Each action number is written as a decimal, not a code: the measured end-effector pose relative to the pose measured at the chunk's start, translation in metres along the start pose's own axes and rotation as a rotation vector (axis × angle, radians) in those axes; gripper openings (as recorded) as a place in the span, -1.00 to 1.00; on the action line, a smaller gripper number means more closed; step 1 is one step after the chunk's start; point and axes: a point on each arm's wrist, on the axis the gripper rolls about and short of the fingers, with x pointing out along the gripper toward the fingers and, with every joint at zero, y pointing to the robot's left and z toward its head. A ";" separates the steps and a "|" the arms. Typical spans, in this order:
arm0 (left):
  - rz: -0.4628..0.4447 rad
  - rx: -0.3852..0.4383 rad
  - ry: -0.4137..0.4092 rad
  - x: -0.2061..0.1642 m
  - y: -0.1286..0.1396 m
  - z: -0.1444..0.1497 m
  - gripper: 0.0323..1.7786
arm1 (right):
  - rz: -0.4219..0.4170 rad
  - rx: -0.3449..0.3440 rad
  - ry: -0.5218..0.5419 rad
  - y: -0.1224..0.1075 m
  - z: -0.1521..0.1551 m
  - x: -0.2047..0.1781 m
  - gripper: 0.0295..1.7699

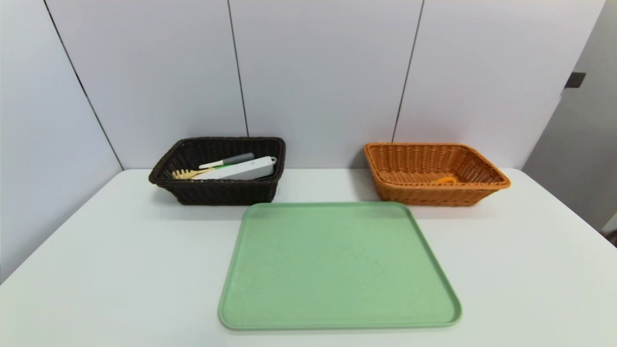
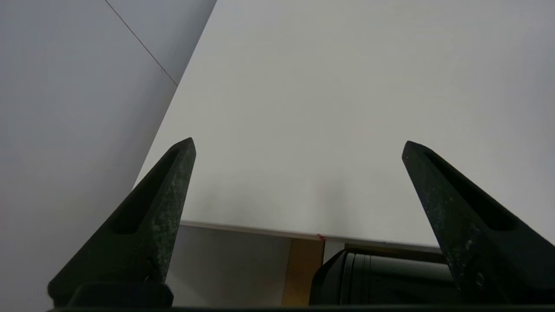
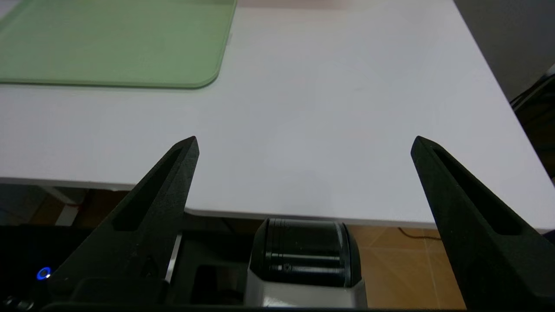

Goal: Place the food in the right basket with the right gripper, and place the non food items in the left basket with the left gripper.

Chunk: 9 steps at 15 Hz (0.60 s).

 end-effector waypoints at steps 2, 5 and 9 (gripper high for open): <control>-0.004 -0.023 -0.081 0.012 -0.004 0.000 0.90 | -0.017 -0.040 -0.100 0.000 -0.005 0.011 0.91; -0.054 -0.037 -0.217 0.038 -0.014 -0.007 0.90 | -0.030 -0.057 -0.189 -0.001 -0.009 0.029 0.91; -0.089 -0.047 -0.354 0.055 -0.021 -0.016 0.90 | -0.092 -0.058 -0.238 -0.003 -0.019 0.060 0.91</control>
